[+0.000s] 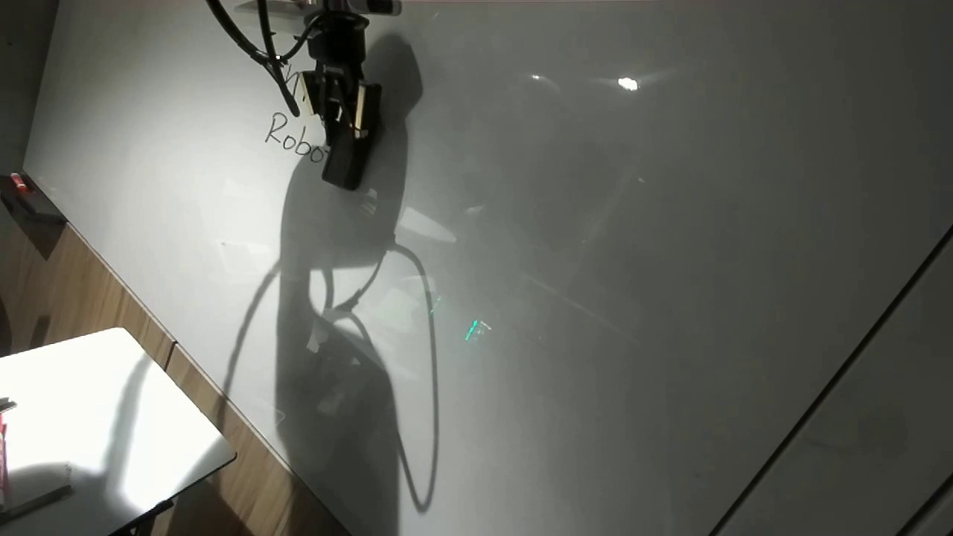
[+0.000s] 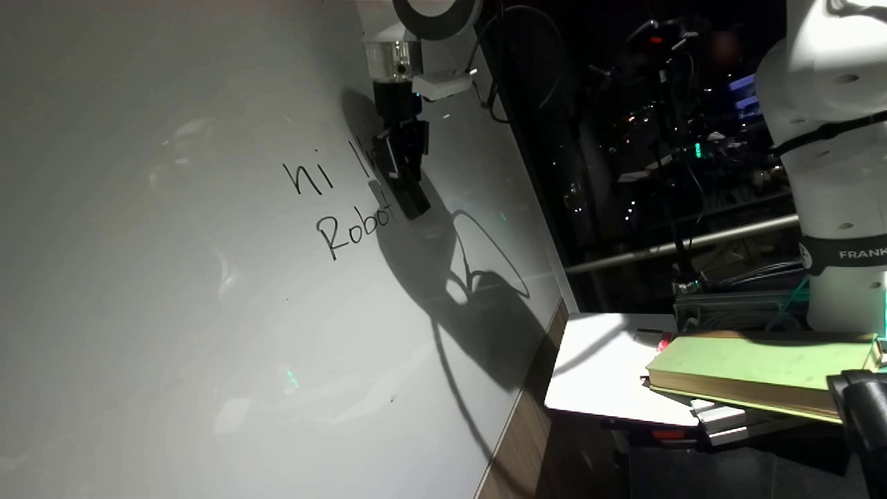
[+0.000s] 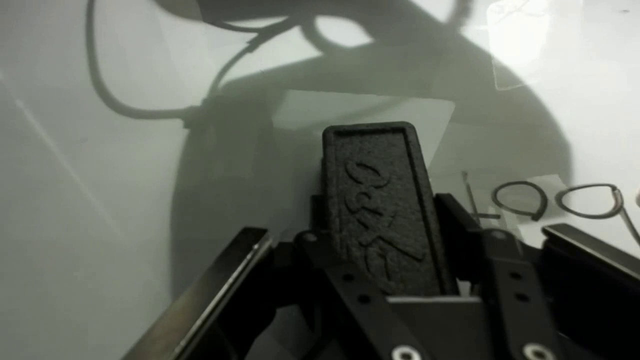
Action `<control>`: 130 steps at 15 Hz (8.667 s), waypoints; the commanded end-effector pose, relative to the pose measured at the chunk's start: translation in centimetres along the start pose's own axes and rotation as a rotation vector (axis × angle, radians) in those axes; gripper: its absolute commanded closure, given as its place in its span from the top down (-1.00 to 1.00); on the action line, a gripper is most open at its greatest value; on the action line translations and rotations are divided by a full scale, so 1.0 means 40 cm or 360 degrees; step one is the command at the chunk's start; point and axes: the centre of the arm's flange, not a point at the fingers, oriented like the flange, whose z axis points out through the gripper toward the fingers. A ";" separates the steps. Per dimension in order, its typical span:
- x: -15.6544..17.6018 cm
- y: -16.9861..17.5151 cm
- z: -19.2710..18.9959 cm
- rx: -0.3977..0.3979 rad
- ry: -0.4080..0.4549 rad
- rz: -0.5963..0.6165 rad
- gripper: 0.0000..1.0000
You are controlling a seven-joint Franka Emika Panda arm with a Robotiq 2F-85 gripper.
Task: Pick up the board eraser and erase the words on the marker board
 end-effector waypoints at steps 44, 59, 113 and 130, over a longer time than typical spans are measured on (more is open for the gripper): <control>0.042 -0.152 0.079 0.0163 -0.0037 -0.0189 -0.41; -0.040 0.116 -0.232 0.0249 -0.0014 -0.0257 -0.41; 0.077 -0.556 -0.262 0.0259 0.0054 -0.0544 -0.41; 0.160 -0.397 -0.232 0.0051 -0.0034 -0.0425 -0.41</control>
